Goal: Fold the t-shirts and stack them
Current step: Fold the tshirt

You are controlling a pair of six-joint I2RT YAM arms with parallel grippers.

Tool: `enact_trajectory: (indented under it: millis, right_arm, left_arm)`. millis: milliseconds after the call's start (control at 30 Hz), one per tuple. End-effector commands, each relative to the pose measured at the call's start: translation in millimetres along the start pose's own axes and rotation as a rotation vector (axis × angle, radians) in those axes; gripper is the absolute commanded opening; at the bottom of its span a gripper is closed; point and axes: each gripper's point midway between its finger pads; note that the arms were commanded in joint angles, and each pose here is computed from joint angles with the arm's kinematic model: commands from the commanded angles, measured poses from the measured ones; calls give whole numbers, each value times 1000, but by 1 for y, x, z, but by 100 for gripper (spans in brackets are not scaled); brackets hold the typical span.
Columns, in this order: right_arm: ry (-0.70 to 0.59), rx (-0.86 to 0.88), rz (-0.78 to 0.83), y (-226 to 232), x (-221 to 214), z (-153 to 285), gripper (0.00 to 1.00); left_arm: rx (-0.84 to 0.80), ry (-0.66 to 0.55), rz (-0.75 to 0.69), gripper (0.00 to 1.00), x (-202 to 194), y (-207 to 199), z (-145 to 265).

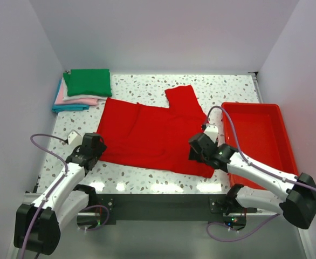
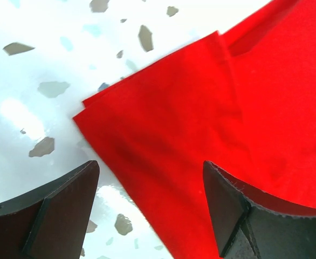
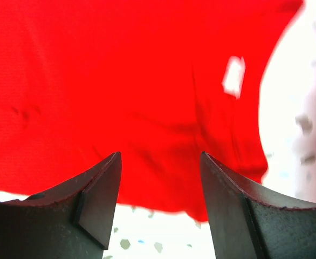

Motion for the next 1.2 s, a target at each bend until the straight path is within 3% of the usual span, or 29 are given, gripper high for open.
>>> enact_trajectory:
  millis: [0,133,633,733,867,900,1000,1067,1167]
  right_arm:
    - [34,-34,-86,-21,-23,9,63]
    - [86,-16,-131,-29,-50,8,63]
    - [95,-171,-291,-57,-68,-1,67]
    - [96,-191,-298,-58,-72,-6,66]
    - [62,-213,-290,-62,-68,-10,50]
    - [57,-214,-289,-62,-67,-10,33]
    - [39,-216,-267,-63,-59,-5,7]
    - [34,-199,-244,-61,-49,6,0]
    - [16,-158,-231,-62,-35,26,0]
  left_arm:
    - [50,3,69,82,-3,10,-7]
    - [71,-10,102,79,-2,15,-11]
    - [182,-1,103,74,-8,33,-29]
    - [188,7,107,67,-10,31,-34]
    - [179,22,105,48,-13,27,-38]
    - [181,22,102,43,-13,27,-39]
    - [189,13,96,19,-10,29,-38]
    - [195,-2,91,11,-3,29,-34]
    - [192,-31,91,0,9,29,-26]
Point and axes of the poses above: each gripper's point midway between its finger pads, its own z axis back along the fingers, its own y axis along the line the jaws close on, x = y × z, and after that the axes turned 7 degrees about -z, right-handed
